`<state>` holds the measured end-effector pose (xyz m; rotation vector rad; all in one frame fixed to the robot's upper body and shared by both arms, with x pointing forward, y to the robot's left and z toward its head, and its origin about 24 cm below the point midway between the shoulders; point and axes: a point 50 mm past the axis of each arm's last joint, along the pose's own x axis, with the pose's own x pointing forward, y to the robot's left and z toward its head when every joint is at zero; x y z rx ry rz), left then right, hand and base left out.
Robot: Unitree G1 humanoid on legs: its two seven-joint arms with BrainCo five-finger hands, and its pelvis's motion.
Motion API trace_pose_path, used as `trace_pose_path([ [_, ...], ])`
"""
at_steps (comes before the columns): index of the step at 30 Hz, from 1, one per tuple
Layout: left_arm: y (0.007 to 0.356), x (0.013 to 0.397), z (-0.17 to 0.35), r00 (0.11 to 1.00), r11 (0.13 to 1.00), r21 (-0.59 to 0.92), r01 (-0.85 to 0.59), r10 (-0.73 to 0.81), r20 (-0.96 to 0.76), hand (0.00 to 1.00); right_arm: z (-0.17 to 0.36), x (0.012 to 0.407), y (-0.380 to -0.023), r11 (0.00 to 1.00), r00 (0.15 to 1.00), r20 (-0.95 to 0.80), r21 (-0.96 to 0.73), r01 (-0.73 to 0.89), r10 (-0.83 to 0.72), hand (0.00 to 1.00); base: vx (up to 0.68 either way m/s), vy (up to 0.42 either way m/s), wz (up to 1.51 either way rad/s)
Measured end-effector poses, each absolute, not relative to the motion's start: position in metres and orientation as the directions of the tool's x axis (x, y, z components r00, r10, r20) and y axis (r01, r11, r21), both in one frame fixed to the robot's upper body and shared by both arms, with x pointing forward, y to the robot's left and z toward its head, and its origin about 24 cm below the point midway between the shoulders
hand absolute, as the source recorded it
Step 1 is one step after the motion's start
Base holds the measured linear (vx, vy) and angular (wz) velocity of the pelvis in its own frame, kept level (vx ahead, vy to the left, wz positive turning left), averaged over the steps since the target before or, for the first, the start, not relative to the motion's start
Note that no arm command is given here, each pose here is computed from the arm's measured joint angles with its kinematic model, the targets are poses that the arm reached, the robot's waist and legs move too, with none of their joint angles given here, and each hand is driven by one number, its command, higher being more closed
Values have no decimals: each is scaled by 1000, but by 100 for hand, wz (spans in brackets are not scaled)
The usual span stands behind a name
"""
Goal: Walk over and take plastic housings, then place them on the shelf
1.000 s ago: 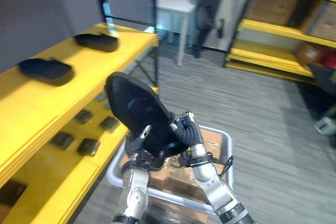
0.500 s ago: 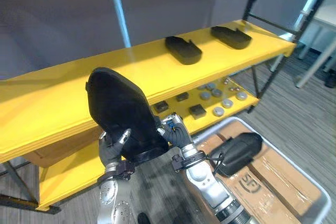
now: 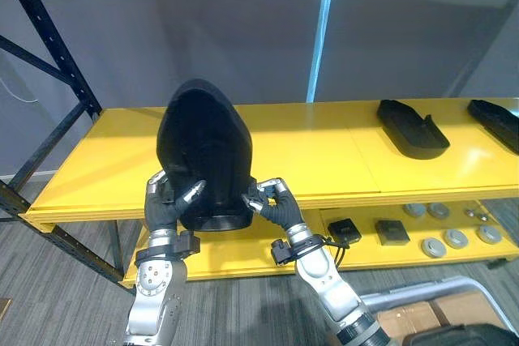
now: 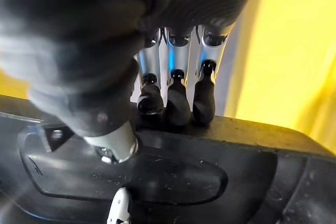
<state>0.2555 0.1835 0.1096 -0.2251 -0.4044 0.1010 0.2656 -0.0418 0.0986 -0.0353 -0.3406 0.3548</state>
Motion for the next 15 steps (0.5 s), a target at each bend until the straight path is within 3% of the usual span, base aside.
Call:
trace_pose_path([
  [7, 170, 252, 94, 939, 968, -251, -32, 116, 324, 100, 97, 251, -59, 952, 898, 326, -27, -305, 297, 0, 186, -36, -34],
  [12, 182, 243, 72, 945, 934, -305, -188, 257, 204, 100, 105, 251, -62, 957, 895, 357, 14, -291, 267, 0, 151, 102, -67],
  [15, 184, 242, 70, 934, 919, -311, -241, 307, 182, 100, 123, 252, -81, 977, 891, 427, 71, -202, 154, 0, 87, 209, -21],
])
